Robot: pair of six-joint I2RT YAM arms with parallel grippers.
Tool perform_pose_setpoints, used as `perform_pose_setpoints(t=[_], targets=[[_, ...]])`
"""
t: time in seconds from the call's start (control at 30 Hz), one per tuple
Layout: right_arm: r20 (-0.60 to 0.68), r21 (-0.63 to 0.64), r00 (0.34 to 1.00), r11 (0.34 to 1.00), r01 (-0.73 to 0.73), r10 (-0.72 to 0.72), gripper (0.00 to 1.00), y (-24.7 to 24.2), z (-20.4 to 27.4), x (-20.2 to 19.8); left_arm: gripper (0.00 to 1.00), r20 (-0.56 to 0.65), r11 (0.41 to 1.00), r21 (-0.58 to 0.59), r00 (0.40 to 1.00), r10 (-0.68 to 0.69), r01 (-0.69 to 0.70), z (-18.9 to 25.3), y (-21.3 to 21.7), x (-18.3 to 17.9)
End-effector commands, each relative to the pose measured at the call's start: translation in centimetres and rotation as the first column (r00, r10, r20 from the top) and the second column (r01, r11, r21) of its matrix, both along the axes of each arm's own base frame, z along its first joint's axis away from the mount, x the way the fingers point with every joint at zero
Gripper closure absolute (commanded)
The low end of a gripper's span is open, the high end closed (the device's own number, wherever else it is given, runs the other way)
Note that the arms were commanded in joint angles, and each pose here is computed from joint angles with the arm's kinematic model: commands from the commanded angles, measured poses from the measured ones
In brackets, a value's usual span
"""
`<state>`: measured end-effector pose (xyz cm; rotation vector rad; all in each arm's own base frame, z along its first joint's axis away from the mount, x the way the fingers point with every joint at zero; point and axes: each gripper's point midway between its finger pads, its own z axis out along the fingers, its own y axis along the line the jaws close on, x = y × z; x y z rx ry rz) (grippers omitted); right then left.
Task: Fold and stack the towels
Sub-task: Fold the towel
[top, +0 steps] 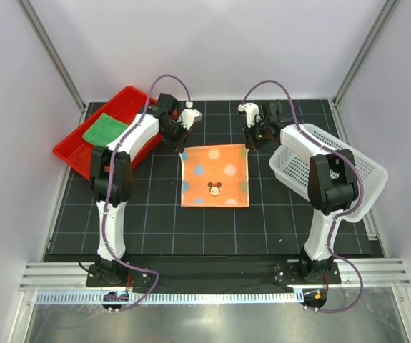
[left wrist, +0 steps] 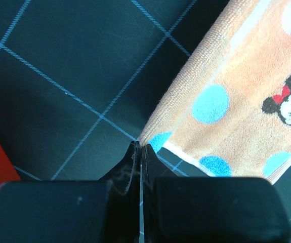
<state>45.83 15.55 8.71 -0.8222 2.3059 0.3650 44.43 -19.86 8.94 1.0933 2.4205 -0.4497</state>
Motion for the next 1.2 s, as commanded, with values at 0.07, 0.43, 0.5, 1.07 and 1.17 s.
perform_pose_setpoints(t=[0.07,0.43,0.5,1.07,1.17], targets=[[0.176,-0.018,0.980,0.995,0.096,-0.091,0.99,-2.1,4.7,1.7,1.00,0.088,0.999,0.034,0.996,0.032,-0.035,2.9,1.8,0.0],[0.207,-0.087,0.970,0.985,0.151,-0.130,0.99,-1.7,4.7,-2.0,1.00,0.082,0.999,0.016,0.996,0.027,-0.028,3.4,1.7,-3.3],[0.207,-0.089,0.968,0.982,0.166,-0.145,0.99,-1.9,4.4,-3.0,1.00,0.088,0.999,0.008,0.995,0.039,-0.039,3.4,1.6,-3.9],[0.190,-0.074,0.938,0.949,0.308,-0.289,0.99,-1.4,2.9,-10.4,1.00,0.076,0.995,0.007,0.993,0.095,-0.096,2.7,0.7,-10.1],[0.174,-0.054,0.936,0.946,0.319,-0.305,0.99,-1.2,2.4,-11.7,1.00,0.061,0.994,0.009,0.993,0.104,-0.105,2.2,0.7,-10.8]])
